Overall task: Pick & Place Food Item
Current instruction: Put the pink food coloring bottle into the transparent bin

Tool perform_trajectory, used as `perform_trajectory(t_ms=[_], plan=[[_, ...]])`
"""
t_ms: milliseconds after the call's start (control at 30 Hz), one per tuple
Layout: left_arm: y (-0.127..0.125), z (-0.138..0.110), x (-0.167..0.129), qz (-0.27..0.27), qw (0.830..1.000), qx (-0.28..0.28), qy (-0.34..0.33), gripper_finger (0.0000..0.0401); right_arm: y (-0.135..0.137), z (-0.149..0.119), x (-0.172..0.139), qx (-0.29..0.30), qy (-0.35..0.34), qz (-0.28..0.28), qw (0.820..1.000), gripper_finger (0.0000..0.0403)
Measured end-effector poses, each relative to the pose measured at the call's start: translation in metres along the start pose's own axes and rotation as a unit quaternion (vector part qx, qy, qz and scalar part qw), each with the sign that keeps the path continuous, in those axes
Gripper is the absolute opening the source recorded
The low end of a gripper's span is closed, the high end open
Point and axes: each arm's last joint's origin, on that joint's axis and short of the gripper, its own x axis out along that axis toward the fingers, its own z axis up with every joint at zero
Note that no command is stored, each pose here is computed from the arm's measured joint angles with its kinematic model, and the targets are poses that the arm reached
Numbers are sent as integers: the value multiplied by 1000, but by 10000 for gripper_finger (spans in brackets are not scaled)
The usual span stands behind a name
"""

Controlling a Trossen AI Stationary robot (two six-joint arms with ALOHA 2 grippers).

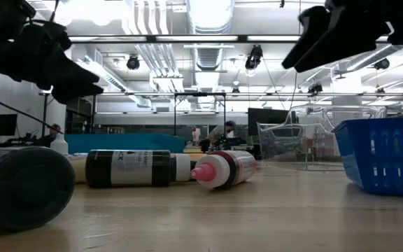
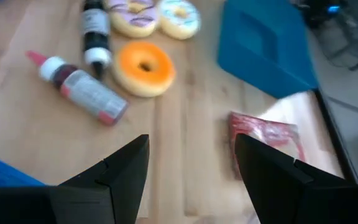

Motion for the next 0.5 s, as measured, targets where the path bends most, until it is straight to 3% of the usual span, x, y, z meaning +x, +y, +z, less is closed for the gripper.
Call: perform_trajectory(t_ms=[300, 500], plan=[[-2, 0, 8, -9, 1000, 19, 6, 253, 27, 44, 30, -81, 26, 84, 993, 233], [-2, 3, 8, -11, 999, 34, 0, 253, 43, 57, 58, -140, 82, 128, 978, 227]])
